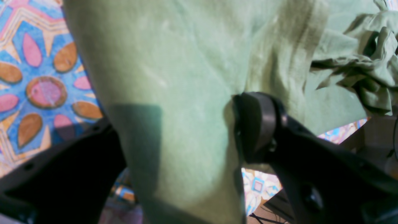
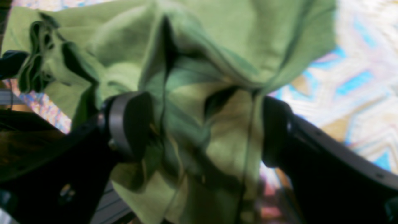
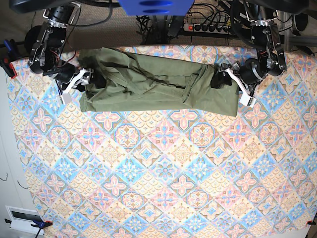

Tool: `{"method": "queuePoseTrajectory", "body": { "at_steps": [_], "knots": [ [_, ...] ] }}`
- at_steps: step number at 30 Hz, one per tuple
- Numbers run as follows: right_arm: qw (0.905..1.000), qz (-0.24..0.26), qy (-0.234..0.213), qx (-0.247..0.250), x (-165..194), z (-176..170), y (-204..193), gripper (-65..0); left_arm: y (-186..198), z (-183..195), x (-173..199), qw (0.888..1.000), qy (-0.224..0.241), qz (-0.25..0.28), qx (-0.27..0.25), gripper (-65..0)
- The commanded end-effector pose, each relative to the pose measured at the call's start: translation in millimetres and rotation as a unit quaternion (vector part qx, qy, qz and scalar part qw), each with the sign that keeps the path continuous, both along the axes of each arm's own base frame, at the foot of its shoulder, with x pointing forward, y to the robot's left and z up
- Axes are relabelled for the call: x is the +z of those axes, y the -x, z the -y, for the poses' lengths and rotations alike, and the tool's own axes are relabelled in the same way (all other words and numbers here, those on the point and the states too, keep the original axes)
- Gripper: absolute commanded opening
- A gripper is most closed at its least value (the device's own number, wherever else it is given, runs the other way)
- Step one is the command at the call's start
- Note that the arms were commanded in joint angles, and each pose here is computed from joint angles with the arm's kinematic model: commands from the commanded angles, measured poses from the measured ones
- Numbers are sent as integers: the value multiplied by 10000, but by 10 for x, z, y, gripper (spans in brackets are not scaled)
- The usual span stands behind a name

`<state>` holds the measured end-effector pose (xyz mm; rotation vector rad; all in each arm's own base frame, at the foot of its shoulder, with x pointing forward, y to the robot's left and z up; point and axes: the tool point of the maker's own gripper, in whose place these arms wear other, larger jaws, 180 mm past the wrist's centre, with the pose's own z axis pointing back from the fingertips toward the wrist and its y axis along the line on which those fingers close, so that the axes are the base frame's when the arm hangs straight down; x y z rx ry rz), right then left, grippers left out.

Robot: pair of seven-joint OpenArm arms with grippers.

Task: Layout the t-shirt on the table in an organized manner, then fold the t-shirt properly
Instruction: 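Hold both strip ends and pull the strip away from the cloth edge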

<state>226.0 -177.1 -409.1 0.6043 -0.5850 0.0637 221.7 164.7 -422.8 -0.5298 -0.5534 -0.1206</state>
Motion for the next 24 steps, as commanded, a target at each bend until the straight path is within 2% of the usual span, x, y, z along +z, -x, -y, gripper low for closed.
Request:
{"method": "queuePoseTrajectory", "body": {
  "at_steps": [1, 13, 19, 24],
  "knots": [
    [9999, 165, -27, -5, 79, 3, -68, -141, 121, -33, -89, 9992, -205, -304, -145, -222],
    [9991, -221, -356, -108, -148, -117, 52, -143, 114, -39, -92, 9992, -220, -297, -139, -222],
    [9984, -269, -490, 42, -176, -296, 70, -196, 113, -37, -90, 9992, -213, -295, -138, -222],
    [9977, -290, -589, 152, -189, -434, 80, -211, 52, -37, -64, 9994, -209, -242, -141, -222]
  ]
}}
